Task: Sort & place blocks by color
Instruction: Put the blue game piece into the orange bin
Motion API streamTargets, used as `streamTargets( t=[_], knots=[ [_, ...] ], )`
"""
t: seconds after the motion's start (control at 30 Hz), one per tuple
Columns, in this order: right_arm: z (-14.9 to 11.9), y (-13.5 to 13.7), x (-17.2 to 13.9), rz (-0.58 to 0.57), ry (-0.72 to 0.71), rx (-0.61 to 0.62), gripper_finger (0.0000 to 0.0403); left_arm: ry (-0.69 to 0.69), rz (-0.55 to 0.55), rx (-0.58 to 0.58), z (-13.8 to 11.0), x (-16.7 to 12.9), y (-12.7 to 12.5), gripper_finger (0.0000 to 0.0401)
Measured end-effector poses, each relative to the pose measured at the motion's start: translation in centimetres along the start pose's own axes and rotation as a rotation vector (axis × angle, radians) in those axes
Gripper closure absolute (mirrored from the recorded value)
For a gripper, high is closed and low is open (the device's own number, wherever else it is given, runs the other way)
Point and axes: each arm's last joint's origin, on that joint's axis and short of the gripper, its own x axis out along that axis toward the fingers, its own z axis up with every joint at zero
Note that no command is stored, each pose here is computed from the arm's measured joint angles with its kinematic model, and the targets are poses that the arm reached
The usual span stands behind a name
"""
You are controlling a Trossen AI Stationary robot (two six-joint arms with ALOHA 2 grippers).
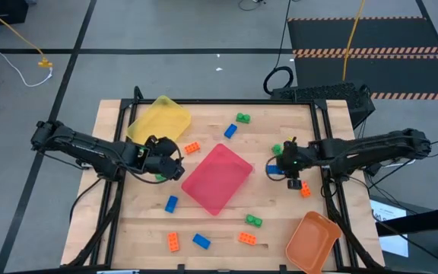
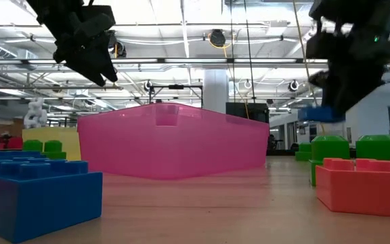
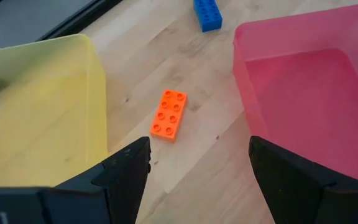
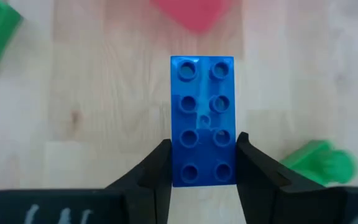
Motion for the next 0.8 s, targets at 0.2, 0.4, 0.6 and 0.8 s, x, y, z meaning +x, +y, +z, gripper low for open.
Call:
streamTargets(
  t=[0.2, 0.4, 0.6, 0.8],
  knots=[
    [0.3, 0.9, -1.7, 0.010, -0.006, 0.005, 0.0284, -0.003, -0.002, -0.002, 0.0, 0.0, 0.0, 0.0125],
    [0.3, 2.1, -2.4, 0.048, 0.049, 0.014, 0.0284, -0.013, -0.012, -0.010, 0.1, 0.0, -0.1, 0.0125],
    [1.5, 3.9, -4.2, 0.156, 0.000, 0.002, 0.0284, -0.040, -0.039, -0.007, 0.4, 0.0, -0.4, 0.0125],
    [1.9, 5.7, -6.3, 0.261, 0.006, 0.003, 0.0284, -0.040, -0.041, -0.007, 0.4, 0.0, -0.5, 0.0125]
  ],
)
